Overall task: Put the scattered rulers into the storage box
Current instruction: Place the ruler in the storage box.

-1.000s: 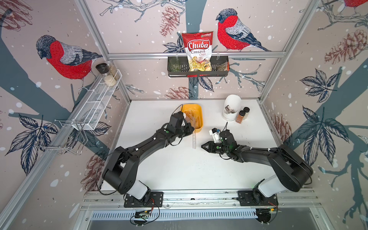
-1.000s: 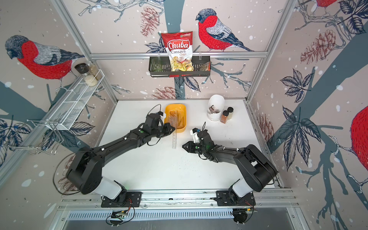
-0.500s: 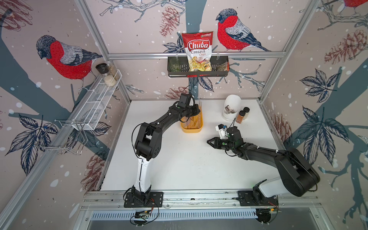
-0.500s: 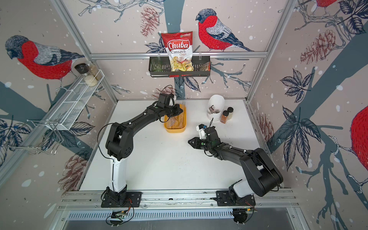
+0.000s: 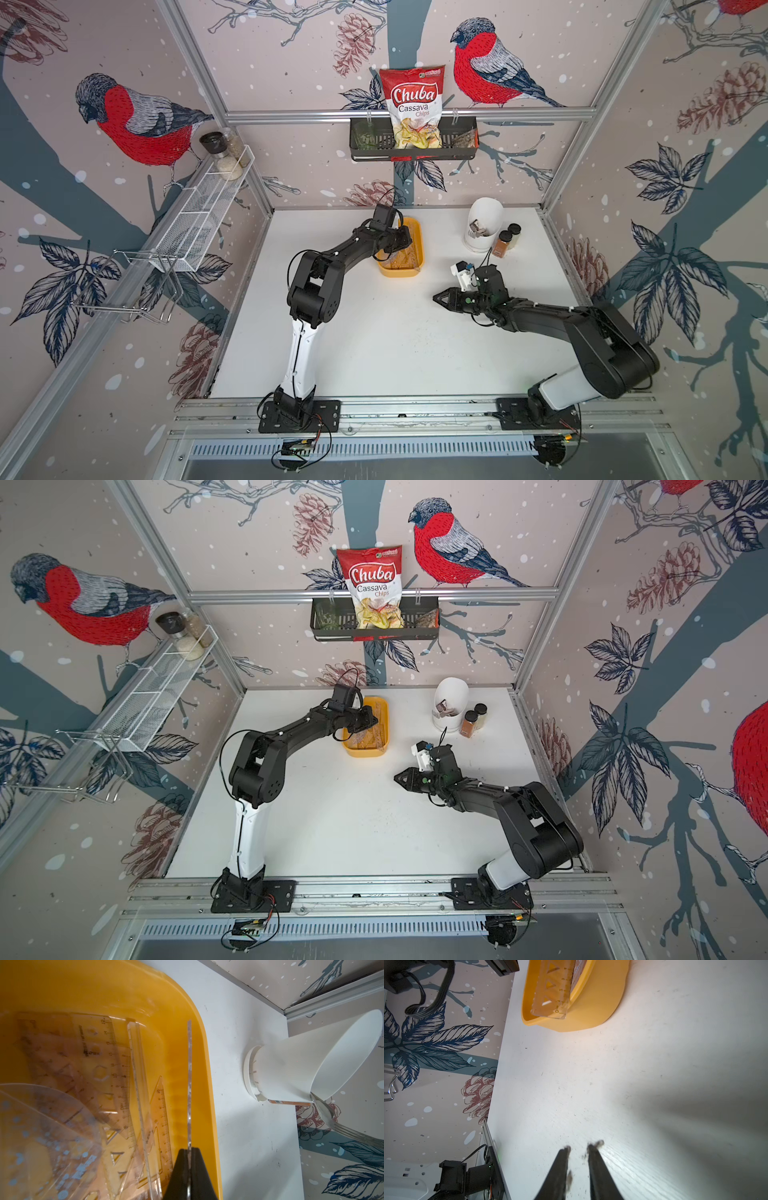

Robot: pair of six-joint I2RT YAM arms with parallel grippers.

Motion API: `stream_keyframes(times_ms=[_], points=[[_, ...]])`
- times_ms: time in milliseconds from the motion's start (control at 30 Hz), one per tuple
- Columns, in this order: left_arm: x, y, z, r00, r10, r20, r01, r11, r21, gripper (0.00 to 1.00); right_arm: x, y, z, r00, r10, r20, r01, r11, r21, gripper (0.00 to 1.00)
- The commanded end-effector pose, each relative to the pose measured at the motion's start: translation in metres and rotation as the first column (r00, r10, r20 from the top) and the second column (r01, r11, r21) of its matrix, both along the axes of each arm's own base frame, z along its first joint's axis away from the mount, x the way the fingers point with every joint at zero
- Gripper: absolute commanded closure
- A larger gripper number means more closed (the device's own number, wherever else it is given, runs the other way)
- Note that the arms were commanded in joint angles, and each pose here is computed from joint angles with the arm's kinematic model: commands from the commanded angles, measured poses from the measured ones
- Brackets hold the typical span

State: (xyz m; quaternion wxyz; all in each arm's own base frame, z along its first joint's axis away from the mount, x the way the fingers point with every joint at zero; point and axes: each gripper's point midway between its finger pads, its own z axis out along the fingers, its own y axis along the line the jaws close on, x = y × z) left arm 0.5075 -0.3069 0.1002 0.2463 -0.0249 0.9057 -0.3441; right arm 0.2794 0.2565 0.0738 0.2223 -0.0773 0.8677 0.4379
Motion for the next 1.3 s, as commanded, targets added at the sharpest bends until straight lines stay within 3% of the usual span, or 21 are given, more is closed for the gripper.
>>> stream_keyframes(times_ms=[0, 333, 1100, 1133, 1167, 1267], points=[[0.009, 0.003, -0.002, 0.999, 0.025, 0.025, -0.024, 1.000, -0.008, 1.00, 0.003, 0.005, 0.007, 0.999, 0.021, 0.031, -0.022, 0.999, 0.023, 0.75], [0.027, 0.010, 0.037, 0.996, 0.027, 0.084, -0.022, 0.998, -0.066, 1.00, 0.002, 0.008, 0.006, 0.999, 0.037, 0.020, -0.037, 0.999, 0.034, 0.75], [0.016, 0.011, -0.024, 1.000, 0.021, -0.008, -0.021, 1.000, -0.015, 1.00, 0.003, 0.001, 0.008, 0.999, 0.029, 0.032, -0.030, 0.999, 0.022, 0.75], [0.014, 0.012, -0.026, 1.000, 0.022, -0.011, -0.022, 1.000, -0.013, 0.93, 0.004, 0.000, 0.009, 0.999, 0.025, 0.035, -0.026, 0.999, 0.020, 0.74], [0.012, 0.013, -0.027, 1.000, 0.024, -0.015, -0.024, 1.000, -0.008, 0.79, 0.007, -0.002, 0.010, 0.999, 0.019, 0.041, -0.020, 1.000, 0.015, 0.70], [0.005, 0.018, -0.019, 0.999, 0.032, 0.006, -0.032, 0.999, 0.006, 0.43, 0.016, -0.012, 0.016, 0.998, -0.009, 0.068, 0.010, 1.000, -0.017, 0.50]])
